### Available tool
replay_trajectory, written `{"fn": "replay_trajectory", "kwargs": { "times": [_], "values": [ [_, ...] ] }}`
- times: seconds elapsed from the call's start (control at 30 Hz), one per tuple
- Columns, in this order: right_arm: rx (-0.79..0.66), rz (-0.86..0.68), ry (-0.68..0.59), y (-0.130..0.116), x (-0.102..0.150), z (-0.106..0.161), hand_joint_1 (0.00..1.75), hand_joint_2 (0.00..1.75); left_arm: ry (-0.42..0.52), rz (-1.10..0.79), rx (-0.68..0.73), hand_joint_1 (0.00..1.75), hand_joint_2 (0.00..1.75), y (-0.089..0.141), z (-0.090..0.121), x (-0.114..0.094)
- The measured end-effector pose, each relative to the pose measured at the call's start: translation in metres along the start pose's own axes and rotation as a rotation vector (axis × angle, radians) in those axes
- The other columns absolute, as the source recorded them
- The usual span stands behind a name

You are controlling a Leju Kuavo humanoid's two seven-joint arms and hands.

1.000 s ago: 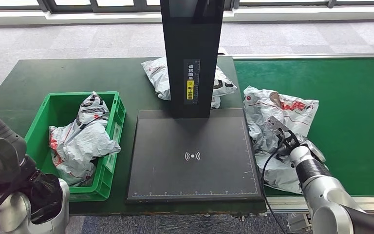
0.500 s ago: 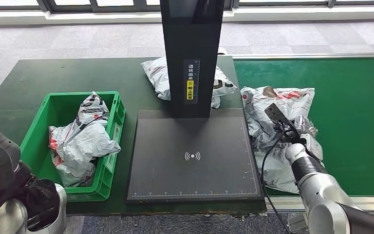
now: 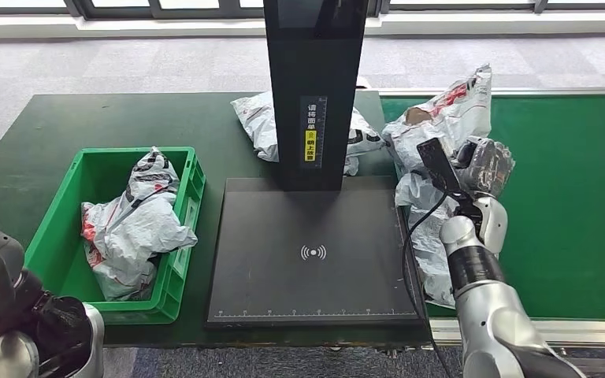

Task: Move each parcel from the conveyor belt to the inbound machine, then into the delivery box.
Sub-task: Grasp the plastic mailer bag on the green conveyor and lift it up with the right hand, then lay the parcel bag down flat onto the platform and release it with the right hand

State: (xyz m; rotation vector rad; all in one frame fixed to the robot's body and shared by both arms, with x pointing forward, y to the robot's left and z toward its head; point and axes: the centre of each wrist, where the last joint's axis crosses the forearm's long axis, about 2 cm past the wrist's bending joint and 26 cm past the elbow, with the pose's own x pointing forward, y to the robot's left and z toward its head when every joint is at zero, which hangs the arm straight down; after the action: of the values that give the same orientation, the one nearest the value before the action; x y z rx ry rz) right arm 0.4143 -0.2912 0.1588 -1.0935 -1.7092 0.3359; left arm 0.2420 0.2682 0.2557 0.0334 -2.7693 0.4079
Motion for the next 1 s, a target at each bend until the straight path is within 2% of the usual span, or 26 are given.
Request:
{"fn": "replay_trajectory", "kwargs": {
  "times": [0.13,0.37,0.67,0.9,1.0],
  "values": [
    [-0.115,0.017,-0.140,-0.010,0.035,0.036,1.75,1.75,0.002,-0.017,0.001,0.00,1.75,0.000,0.000,-0.001],
    [-0.187,0.000,-0.311,-0.030,0.080,0.081,1.75,1.75,0.002,-0.025,-0.003,0.00,1.75,-0.001,0.001,-0.001],
    [-0.235,-0.083,-0.448,-0.051,0.116,0.112,1.75,1.75,0.007,-0.023,-0.002,0.00,1.75,-0.002,0.001,-0.003],
    [-0.244,-0.148,-0.487,-0.065,0.131,0.116,1.75,1.75,0.005,-0.017,0.000,0.00,1.75,-0.004,-0.002,-0.008],
    [-0.191,-0.220,-0.502,-0.066,0.134,0.117,1.75,1.75,0.009,-0.014,0.000,0.00,1.75,-0.005,-0.003,-0.009]
  ]
}}
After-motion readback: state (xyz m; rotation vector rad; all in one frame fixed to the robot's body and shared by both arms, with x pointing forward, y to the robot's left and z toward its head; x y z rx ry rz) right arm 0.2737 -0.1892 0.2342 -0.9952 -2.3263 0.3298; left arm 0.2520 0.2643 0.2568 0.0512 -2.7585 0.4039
